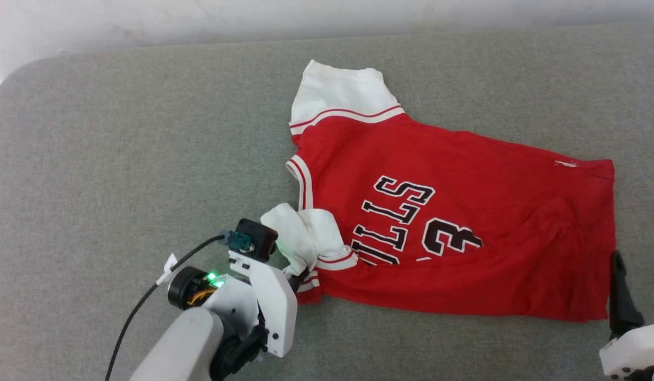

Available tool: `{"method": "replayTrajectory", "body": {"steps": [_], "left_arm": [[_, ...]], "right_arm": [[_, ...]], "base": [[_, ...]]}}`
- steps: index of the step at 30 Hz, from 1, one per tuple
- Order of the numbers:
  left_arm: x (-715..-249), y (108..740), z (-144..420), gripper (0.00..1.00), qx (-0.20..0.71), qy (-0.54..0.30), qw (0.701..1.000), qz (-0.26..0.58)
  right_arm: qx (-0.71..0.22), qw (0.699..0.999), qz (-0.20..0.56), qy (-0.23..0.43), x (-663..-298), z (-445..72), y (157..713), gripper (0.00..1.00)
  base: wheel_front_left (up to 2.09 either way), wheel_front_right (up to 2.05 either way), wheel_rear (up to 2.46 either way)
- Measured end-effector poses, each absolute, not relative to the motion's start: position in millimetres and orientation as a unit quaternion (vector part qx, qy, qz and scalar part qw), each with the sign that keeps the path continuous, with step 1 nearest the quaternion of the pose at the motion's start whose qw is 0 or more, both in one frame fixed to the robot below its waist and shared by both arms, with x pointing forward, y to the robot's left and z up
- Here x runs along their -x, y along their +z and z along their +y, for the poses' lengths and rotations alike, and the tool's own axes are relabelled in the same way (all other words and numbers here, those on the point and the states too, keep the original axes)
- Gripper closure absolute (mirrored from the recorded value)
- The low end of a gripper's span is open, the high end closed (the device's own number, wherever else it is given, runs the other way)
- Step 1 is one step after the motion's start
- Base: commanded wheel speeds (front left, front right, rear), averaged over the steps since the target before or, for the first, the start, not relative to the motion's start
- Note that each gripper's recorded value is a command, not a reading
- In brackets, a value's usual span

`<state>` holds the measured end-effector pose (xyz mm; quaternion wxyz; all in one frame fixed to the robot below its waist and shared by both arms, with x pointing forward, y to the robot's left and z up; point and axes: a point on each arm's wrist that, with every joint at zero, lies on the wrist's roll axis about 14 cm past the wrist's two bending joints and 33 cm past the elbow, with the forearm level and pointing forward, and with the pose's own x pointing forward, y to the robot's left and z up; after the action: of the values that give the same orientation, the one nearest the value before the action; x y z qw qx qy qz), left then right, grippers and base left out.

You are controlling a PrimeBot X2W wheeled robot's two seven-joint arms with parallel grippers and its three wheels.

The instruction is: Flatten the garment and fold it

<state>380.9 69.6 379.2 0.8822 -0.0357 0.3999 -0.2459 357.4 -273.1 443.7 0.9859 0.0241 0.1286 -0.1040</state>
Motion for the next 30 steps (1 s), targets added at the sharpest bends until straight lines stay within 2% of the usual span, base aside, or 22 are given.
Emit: {"method": "replayTrajectory", "body": {"steps": [5,8,14,25,26,27,30], "left_arm": [[-379,383,67,1.00,0.046,-0.240,0.892,0.380],[-378,385,66,1.00,0.054,-0.238,0.895,0.374],[-375,385,66,1.00,0.062,-0.232,0.897,0.371],[-377,381,68,1.00,0.069,-0.229,0.896,0.374],[-377,381,67,1.00,0.069,-0.229,0.896,0.374],[-378,380,67,1.00,0.070,-0.230,0.896,0.373],[-381,381,66,1.00,0.076,-0.230,0.897,0.369]], "right_arm": [[-0.037,0.960,0.255,-0.105,-344,-273,406,0.00],[-0.040,0.947,0.303,-0.096,-340,-267,393,0.00],[-0.064,0.932,0.349,-0.077,-337,-253,381,0.00],[-0.075,0.912,0.393,-0.088,-325,-260,366,0.00],[-0.083,0.913,0.390,-0.090,-326,-261,366,0.38],[-0.088,0.912,0.390,-0.089,-326,-259,364,1.00],[-0.093,0.914,0.386,-0.086,-329,-256,363,1.00]], "base": [[0.00,0.00,0.00],[0.00,0.00,0.00],[0.00,0.00,0.00],[0.00,0.00,0.00],[0.00,0.00,0.00],[0.00,0.00,0.00],[0.00,0.00,0.00]]}}
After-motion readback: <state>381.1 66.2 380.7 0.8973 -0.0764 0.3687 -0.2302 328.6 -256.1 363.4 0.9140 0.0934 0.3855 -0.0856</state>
